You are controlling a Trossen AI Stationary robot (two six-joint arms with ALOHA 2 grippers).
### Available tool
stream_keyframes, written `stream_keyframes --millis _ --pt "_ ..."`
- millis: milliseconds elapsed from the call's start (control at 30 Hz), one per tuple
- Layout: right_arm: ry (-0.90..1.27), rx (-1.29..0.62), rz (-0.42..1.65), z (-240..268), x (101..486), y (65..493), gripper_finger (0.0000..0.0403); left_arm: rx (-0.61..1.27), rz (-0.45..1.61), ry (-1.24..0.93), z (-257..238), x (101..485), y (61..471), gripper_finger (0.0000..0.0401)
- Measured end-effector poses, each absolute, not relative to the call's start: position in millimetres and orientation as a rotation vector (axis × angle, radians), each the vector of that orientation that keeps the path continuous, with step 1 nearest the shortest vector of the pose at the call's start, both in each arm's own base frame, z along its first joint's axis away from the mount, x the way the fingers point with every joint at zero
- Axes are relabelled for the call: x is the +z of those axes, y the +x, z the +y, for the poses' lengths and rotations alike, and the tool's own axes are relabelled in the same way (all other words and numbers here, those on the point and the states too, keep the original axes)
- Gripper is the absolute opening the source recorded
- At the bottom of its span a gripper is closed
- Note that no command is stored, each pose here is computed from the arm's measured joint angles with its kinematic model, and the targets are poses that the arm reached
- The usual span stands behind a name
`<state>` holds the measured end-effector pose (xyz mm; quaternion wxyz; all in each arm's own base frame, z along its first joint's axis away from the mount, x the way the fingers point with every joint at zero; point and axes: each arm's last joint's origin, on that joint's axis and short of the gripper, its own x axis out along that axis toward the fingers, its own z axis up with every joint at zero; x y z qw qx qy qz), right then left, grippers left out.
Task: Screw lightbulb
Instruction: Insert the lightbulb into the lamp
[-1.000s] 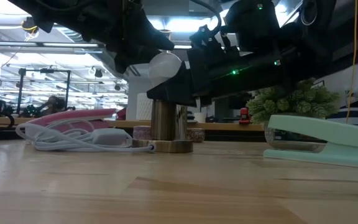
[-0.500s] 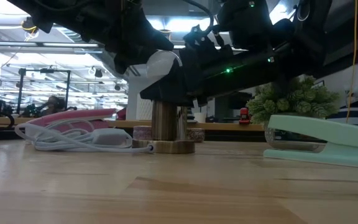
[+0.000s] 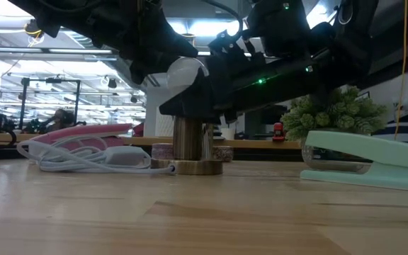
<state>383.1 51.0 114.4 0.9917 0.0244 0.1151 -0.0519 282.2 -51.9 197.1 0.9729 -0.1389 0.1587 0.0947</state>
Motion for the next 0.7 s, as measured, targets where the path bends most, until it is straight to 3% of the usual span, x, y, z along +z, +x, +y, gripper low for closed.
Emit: stream_keyframes --millis 300,700 --pt "0.086 -0.054 0.297 52.6 114.4 380.2 0.0301 0.195 0.320 -0.279 -51.7 197.0 282.1 0.0158" --pt "0.116 0.021 0.486 52.1 156.4 358.6 0.0301 0.195 0.319 -0.280 -51.7 197.0 282.1 0.0158"
